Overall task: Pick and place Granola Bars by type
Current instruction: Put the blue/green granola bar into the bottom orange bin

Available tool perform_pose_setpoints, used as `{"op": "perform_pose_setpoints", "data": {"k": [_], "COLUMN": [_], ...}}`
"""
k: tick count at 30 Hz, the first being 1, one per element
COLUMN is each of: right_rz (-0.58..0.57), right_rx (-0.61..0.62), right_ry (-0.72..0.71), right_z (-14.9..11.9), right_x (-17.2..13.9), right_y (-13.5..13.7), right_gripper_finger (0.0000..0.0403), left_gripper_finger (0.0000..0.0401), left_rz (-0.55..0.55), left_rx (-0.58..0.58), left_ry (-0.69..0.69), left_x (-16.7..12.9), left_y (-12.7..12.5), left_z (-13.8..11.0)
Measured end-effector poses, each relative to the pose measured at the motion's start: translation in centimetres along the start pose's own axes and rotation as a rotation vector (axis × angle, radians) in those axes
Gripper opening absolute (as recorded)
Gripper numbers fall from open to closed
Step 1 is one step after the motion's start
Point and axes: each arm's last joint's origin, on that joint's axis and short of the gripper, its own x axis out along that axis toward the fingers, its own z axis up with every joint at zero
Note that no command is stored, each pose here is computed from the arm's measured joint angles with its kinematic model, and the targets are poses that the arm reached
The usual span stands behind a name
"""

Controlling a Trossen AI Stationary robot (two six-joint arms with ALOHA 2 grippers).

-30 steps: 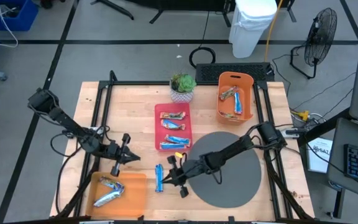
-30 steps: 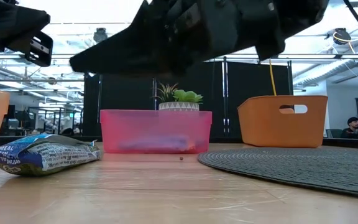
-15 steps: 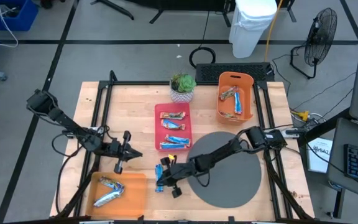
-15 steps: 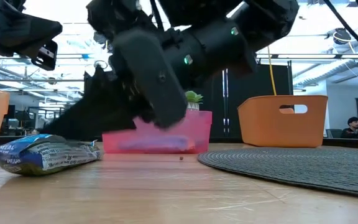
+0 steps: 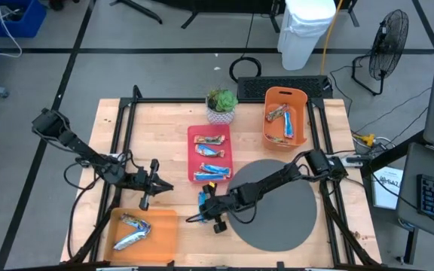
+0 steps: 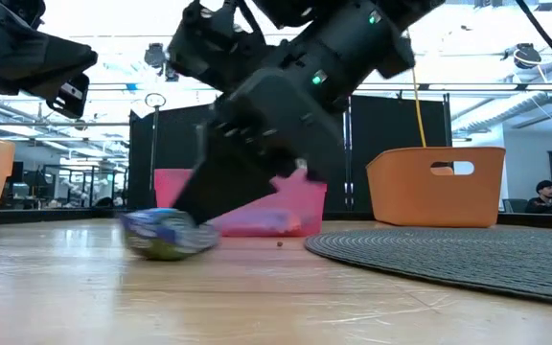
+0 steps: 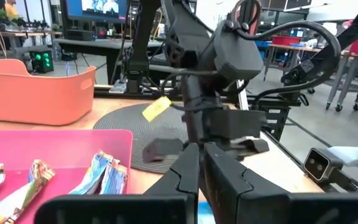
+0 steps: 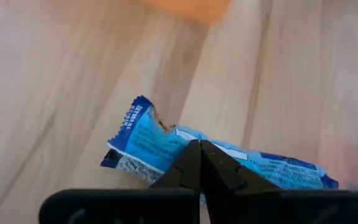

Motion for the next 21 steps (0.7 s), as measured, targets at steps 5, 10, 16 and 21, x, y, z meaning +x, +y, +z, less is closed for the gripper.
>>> {"op": "perform_pose_setpoints", "data": {"k": [5, 10, 16, 21], "right_rz": [0.009, 0.017, 0.032, 0.026], "right_rx": [0.075, 0.105, 0.082, 0.012], "right_ry": [0.118, 0.211, 0.204, 0.1], "right_z": [-0.1, -0.4, 0.0, 1.3], "right_x": [-1.9, -3.1, -3.8, -4.3], "right_y": [0.2, 0.9, 1.9, 2.2], "right_gripper_finger": [0.0, 0.0, 0.0, 0.0], "left_gripper_finger": [0.0013, 0.0008, 0.0032, 0.0034], "left_rz": [0.0, 0.002, 0.004, 0.012], "left_rx": [-0.001, 0.002, 0.0, 0.002], "left_ry": [0.0, 0.011, 0.02, 0.024], "left_x": [0.0, 0.0, 0.0, 0.0], "left_y": [0.0, 0.0, 0.0, 0.1], "left_z": [0.0, -0.1, -0.2, -0.2]}}
